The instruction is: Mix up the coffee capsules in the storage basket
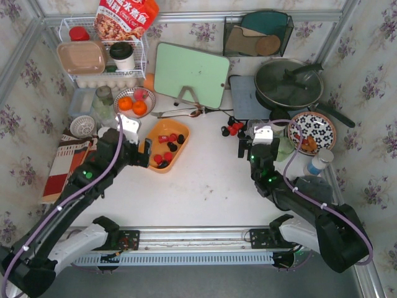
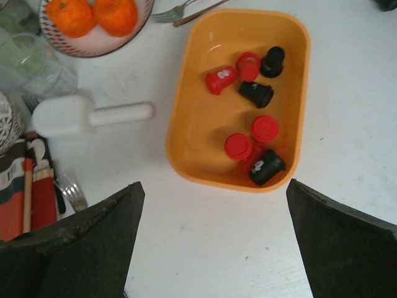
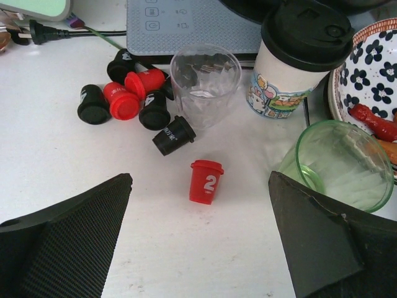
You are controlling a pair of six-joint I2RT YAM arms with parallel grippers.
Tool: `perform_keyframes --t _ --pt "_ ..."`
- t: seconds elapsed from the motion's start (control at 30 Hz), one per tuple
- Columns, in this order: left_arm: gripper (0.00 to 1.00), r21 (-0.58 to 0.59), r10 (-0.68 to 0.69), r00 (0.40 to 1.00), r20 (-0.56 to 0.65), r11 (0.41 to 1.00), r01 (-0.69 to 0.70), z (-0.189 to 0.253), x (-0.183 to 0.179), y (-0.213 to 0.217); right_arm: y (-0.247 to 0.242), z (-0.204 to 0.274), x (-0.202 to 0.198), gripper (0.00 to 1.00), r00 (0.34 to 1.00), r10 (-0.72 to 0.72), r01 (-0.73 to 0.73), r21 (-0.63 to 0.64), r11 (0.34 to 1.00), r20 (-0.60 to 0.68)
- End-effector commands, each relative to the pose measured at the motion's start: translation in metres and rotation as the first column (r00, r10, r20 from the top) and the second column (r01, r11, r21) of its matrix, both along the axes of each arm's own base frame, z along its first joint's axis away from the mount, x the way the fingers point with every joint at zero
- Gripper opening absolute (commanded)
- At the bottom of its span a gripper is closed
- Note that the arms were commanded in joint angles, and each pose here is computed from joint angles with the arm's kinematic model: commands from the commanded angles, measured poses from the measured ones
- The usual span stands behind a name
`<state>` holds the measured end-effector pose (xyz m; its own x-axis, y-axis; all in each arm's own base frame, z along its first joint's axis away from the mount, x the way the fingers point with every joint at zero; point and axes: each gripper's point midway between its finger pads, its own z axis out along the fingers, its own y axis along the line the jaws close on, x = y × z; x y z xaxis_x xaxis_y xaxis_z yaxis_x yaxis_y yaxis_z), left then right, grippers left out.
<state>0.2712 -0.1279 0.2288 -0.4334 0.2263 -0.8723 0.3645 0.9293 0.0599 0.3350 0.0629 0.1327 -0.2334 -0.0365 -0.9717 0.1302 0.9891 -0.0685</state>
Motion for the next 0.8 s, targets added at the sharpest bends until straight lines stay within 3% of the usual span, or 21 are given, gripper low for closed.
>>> perform_keyframes --t 0.0,0.13,0.3,0.63,0.77 --pt "0.99 -0.005 0.090 0.987 0.132 0.996 -0.090 0.007 0.003 0.021 0.006 0.003 -0.003 1.00 1.000 0.012 -0.011 0.051 0.999 -0.025" --pt "0.99 -0.060 0.134 0.960 0.246 0.991 -0.123 0.016 -0.001 0.033 0.003 0.028 -0.005 1.00 1.000 0.001 -0.003 0.088 0.996 0.032" --pt "0.99 -0.122 0.081 0.963 0.256 0.991 -0.051 0.022 -0.010 0.021 0.006 0.046 -0.003 1.00 0.996 -0.015 0.001 0.158 0.987 0.088" --pt "0.99 -0.123 0.055 0.947 0.317 0.992 -0.016 0.036 -0.021 0.023 -0.003 -0.003 0.012 0.98 0.958 -0.266 0.287 0.284 0.915 -0.112" --pt "0.99 -0.128 0.053 0.942 0.332 0.992 -0.011 0.039 -0.024 0.023 -0.012 -0.026 0.017 0.94 0.914 -0.351 0.393 0.224 0.892 -0.203"
